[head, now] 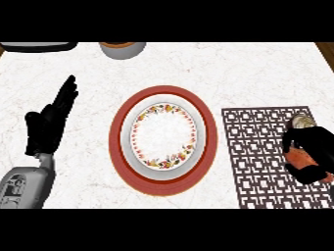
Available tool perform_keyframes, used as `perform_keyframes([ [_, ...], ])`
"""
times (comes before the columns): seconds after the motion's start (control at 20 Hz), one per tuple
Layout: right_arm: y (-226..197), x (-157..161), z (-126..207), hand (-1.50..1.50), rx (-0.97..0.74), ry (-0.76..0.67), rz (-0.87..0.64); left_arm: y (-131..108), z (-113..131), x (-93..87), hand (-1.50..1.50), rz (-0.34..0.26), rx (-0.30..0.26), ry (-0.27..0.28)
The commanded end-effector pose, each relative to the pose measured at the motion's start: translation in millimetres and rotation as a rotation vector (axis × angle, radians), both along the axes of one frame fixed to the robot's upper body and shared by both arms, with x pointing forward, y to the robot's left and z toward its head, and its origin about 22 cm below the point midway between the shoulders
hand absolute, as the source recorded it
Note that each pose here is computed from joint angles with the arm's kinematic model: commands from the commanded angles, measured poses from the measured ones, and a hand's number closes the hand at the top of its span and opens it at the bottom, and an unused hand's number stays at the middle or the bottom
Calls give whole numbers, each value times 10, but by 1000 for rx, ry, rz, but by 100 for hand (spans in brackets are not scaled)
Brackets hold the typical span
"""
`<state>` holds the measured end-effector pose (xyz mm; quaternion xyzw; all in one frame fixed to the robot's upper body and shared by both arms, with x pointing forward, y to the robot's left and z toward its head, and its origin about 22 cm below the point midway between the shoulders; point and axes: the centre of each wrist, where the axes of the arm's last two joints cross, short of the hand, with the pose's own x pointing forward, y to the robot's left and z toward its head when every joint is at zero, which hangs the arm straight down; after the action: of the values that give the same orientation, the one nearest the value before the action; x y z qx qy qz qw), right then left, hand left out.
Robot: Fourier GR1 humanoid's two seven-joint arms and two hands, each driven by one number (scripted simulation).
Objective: Pick the sweet potato from the placemat and place it in the plate
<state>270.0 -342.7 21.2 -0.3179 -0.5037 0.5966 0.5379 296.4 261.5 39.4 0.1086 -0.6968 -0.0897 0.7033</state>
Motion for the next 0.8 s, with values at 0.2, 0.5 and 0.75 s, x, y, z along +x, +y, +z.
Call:
perform_keyframes([
  [0.2,127,-468,316,150,166,-261,-363,154,92,-39,0,14,-8,3],
  [0.5,369,-700,950,150,307,-525,-217,121,8,15,0,2,6,2],
  [0.75,917,-781,1164,150,428,-561,-91,-95,-17,24,0,-7,-4,-8],
])
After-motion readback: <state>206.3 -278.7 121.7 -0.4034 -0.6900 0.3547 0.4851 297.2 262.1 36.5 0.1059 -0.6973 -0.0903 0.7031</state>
